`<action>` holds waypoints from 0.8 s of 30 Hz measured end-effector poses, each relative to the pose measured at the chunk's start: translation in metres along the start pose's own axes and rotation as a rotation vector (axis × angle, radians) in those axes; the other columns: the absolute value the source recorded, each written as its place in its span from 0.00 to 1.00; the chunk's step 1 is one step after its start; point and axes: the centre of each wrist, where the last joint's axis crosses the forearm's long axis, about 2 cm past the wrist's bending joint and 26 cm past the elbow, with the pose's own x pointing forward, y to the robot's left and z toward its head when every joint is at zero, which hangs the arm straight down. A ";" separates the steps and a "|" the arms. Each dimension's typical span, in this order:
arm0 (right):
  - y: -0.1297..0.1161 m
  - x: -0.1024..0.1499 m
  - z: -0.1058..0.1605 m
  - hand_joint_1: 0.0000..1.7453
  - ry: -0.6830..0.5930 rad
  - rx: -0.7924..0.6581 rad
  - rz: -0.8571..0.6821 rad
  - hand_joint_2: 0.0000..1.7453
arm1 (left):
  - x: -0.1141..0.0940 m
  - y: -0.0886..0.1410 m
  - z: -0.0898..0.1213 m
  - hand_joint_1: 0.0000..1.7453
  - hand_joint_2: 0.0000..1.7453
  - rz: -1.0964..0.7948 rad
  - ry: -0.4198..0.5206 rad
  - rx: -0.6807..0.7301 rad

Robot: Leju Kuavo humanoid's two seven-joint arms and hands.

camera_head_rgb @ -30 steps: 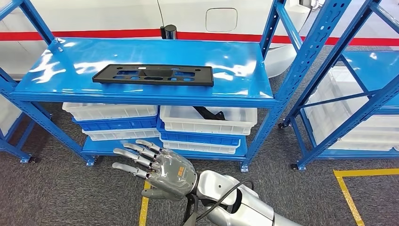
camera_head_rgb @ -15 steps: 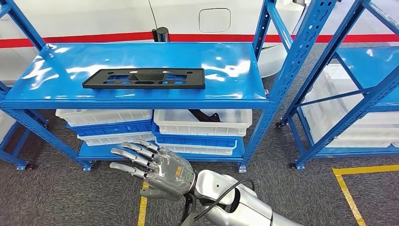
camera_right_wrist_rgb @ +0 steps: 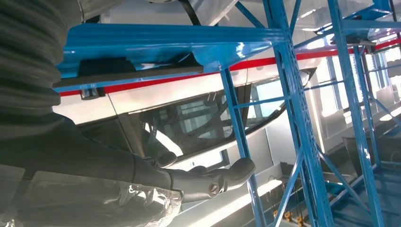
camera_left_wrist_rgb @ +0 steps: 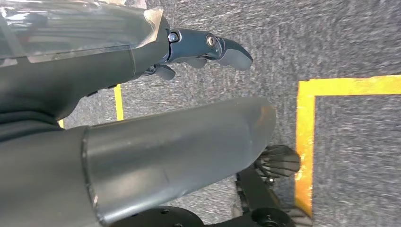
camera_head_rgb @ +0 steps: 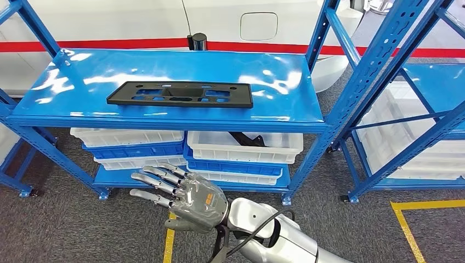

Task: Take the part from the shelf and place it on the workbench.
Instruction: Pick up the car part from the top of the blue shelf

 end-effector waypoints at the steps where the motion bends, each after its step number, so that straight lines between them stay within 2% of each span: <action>1: 0.000 0.000 0.000 0.00 0.000 0.000 0.000 1.00 | 0.000 0.000 0.000 0.00 0.00 0.000 0.000 0.000; 24: 0.000 0.002 -0.005 0.00 -0.003 -0.004 -0.002 1.00 | -0.003 0.000 0.000 0.00 0.00 0.003 -0.004 -0.001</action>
